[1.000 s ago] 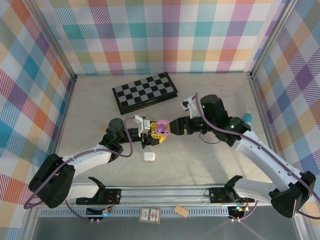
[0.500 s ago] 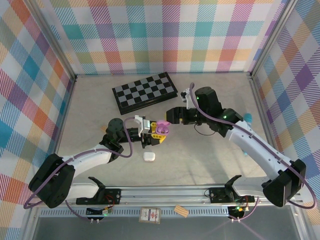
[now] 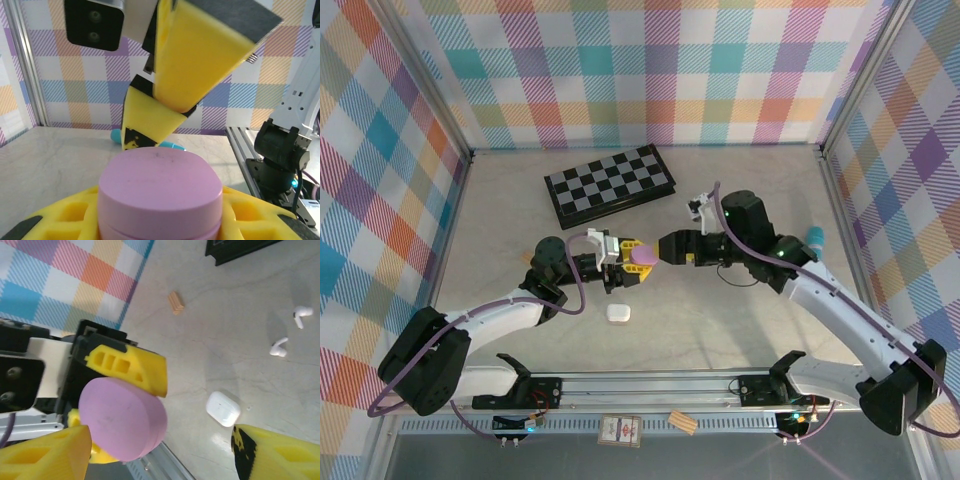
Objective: Insert the wireless bluetooth earbuds into the charging case
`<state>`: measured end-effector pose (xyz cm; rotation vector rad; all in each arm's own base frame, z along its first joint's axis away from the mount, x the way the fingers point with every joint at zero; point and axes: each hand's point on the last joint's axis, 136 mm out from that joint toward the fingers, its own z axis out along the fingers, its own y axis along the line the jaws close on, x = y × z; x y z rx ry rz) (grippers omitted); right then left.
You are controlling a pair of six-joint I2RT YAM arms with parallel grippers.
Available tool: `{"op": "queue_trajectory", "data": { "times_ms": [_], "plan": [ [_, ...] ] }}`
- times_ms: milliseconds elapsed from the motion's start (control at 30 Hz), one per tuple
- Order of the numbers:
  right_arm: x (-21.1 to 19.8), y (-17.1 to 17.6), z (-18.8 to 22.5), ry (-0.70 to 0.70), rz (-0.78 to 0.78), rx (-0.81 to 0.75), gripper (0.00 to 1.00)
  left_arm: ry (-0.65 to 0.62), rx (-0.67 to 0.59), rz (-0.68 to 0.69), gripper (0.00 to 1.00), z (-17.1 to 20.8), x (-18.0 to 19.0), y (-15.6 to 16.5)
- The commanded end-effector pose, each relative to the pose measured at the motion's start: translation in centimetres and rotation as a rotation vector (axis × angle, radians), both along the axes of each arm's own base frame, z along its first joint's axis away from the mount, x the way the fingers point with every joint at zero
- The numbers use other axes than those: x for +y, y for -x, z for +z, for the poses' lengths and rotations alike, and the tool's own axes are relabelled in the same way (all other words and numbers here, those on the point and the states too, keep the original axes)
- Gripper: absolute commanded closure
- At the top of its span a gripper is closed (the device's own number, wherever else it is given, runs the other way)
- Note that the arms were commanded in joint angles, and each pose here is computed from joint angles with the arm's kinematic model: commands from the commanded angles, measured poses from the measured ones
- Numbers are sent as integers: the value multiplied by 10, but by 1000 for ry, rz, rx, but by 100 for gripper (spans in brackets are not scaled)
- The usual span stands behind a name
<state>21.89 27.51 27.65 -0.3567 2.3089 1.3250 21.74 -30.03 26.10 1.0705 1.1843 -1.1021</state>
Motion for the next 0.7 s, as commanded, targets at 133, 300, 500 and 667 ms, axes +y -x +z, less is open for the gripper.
{"op": "queue_trajectory", "data": {
  "times_ms": [133, 300, 500, 667],
  "plan": [
    [26, 4, 21, -291, 77, 130, 23, 94, -76, -5, 65, 32, -2, 2],
    [35, 2, 21, -387, 95, 196, 31, 105, -78, -4, 65, 35, -3, 0],
    [38, 0, 16, -418, 92, 228, 54, 110, -73, 5, 65, 34, -4, -2],
    [35, -2, 15, -411, 65, 216, 77, 107, -70, 21, 65, 31, -3, -4]
  ]
}}
